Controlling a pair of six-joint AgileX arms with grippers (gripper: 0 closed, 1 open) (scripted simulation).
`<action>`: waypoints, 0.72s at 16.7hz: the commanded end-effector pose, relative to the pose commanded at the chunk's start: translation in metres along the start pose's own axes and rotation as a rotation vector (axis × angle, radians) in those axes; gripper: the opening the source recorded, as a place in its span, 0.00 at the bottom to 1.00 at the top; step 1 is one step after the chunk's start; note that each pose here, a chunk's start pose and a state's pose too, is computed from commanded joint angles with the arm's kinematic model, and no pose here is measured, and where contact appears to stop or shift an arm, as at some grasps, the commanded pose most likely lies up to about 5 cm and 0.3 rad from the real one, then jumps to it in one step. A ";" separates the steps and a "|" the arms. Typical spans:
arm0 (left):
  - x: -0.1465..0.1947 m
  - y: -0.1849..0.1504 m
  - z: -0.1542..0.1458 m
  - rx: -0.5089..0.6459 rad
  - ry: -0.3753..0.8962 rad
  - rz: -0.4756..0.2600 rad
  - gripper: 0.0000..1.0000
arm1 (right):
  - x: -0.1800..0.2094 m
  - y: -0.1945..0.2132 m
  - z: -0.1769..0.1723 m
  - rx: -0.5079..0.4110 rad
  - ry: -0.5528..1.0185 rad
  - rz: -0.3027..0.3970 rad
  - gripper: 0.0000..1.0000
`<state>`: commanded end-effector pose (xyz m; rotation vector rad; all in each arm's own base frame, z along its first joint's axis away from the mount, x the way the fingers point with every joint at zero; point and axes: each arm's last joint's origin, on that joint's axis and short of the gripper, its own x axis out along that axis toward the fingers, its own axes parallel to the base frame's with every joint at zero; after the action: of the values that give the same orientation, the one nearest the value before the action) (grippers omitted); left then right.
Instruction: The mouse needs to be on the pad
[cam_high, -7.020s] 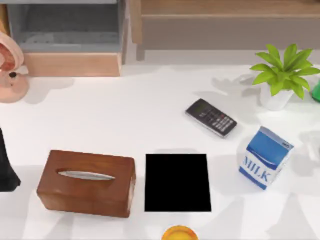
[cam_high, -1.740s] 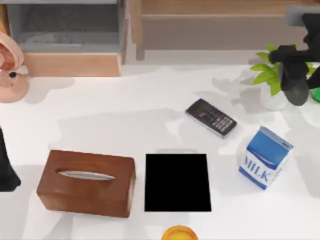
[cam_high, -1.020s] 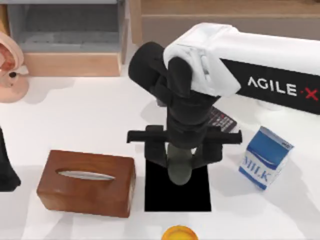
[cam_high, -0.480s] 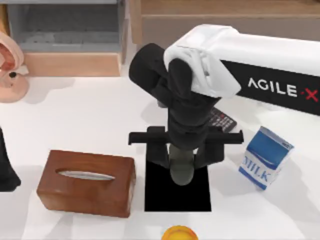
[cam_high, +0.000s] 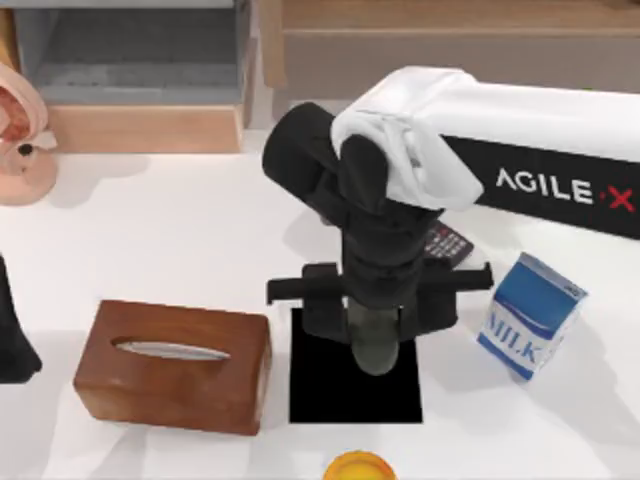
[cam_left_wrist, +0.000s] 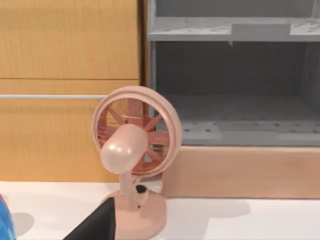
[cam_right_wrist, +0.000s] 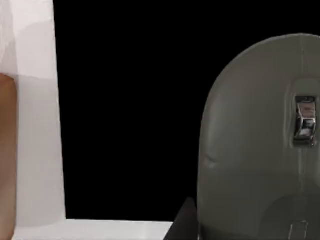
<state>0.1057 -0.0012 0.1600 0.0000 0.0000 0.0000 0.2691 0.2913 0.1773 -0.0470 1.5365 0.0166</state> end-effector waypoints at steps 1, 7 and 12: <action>0.000 0.000 0.000 0.000 0.000 0.000 1.00 | 0.003 0.000 0.000 0.001 0.000 -0.002 0.00; 0.000 0.000 0.000 0.000 0.000 0.000 1.00 | 0.022 0.002 0.005 0.039 0.015 0.023 0.00; 0.000 0.000 0.000 0.000 0.000 0.000 1.00 | 0.034 0.007 0.005 0.057 0.035 0.048 0.00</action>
<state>0.1057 -0.0012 0.1600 0.0000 0.0000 0.0000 0.2753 0.2982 0.1430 0.0348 1.5718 0.0098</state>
